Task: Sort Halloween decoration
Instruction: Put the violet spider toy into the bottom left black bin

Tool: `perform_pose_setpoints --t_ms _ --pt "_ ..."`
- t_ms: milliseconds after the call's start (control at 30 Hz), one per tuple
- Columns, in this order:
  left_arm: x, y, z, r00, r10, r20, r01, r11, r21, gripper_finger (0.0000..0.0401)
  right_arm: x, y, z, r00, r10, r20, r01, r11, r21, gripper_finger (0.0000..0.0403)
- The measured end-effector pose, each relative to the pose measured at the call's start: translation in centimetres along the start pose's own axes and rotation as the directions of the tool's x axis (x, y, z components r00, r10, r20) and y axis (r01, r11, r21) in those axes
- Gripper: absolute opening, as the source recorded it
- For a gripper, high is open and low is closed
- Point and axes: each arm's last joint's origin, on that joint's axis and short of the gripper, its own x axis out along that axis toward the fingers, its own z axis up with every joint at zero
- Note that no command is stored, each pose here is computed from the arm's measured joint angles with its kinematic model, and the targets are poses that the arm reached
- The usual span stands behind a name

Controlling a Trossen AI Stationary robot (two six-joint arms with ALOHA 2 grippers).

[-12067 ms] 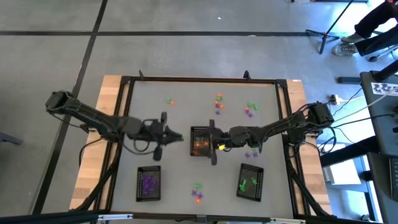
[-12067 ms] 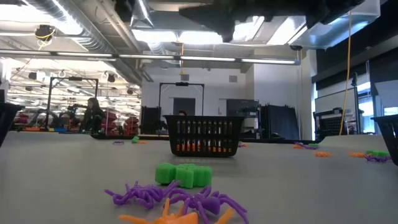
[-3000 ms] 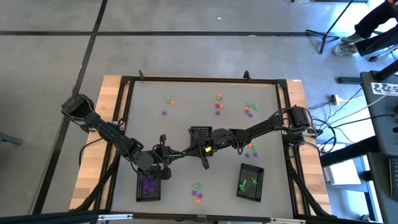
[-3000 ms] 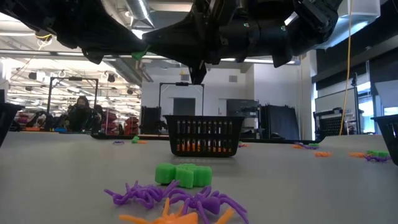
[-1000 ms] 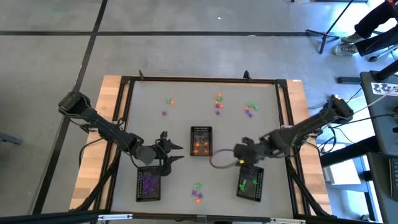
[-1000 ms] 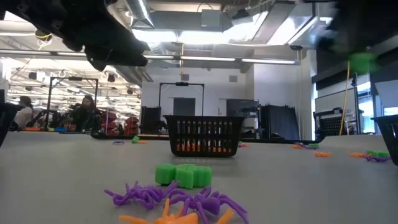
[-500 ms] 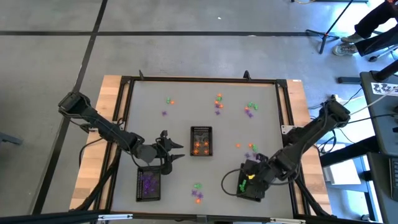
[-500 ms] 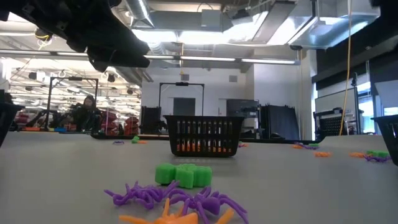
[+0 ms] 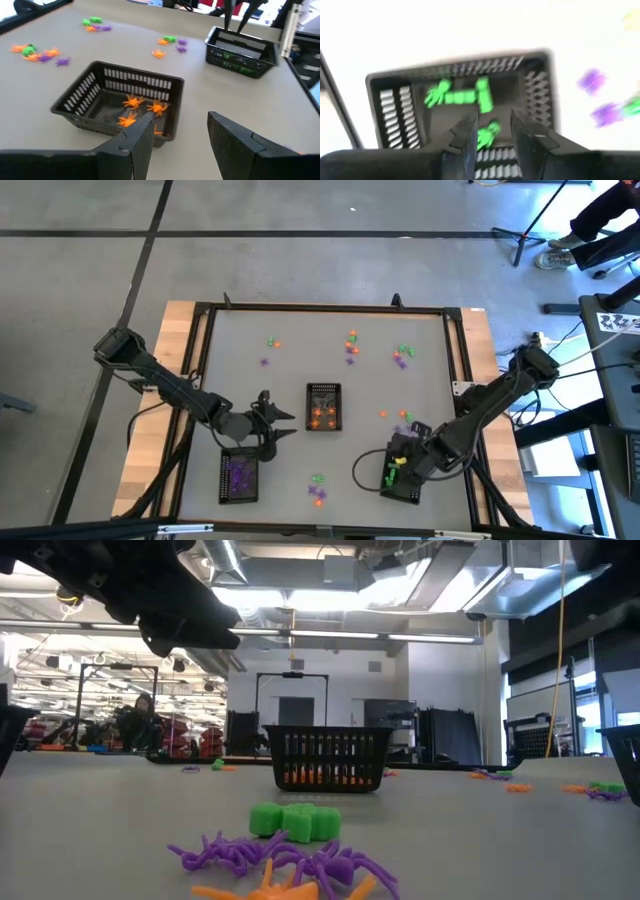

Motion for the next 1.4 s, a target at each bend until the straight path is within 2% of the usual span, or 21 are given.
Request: perform_pose_setpoints --t_ms 133,267,433,533,733,867,1033,1133,1400 --pt "0.0 0.0 0.0 1.000 0.016 0.008 -0.016 1.000 0.000 0.0174 -1.0 -1.3 -0.2 0.991 -0.132 0.024 0.132 0.991 -0.009 0.0114" --pt "0.0 0.0 0.0 1.000 0.017 0.008 -0.017 1.000 0.001 0.0174 -1.3 -3.0 -0.4 0.956 -0.293 0.015 0.293 0.955 0.040 0.0114" --pt "0.0 0.0 0.0 1.000 0.017 0.007 -0.017 1.000 0.001 0.0174 0.3 -5.0 -0.6 0.938 -0.337 -0.087 0.343 0.936 0.075 0.0114" --pt "0.0 0.0 0.0 1.000 0.012 0.006 -0.012 1.000 0.001 0.0174 1.5 -6.3 -0.8 0.945 -0.304 -0.119 0.313 0.948 0.062 0.0114" --pt "0.0 0.0 0.0 1.000 0.008 0.004 -0.008 1.000 0.001 0.0174 1.1 -9.0 -1.7 0.986 -0.168 -0.018 0.168 0.979 0.116 0.0114" --pt "0.0 0.0 0.0 1.000 0.008 0.002 -0.008 1.000 0.001 0.0174 0.6 -11.2 -3.1 0.994 -0.092 0.062 0.078 0.976 0.202 0.0114" --pt "0.0 0.0 0.0 1.000 0.010 0.001 -0.010 1.000 0.003 0.0174 2.3 -12.1 -4.3 0.993 0.047 0.110 -0.074 0.962 0.261 0.0119" --pt "0.0 0.0 0.0 1.000 0.014 0.002 -0.014 1.000 0.004 0.0174 3.7 -12.5 -4.8 0.994 0.056 0.093 -0.077 0.966 0.246 0.0131" --pt "0.0 0.1 0.0 1.000 0.016 0.002 -0.016 1.000 0.004 0.0174 5.8 -12.7 -5.0 0.997 -0.057 0.057 0.044 0.976 0.212 0.0175"
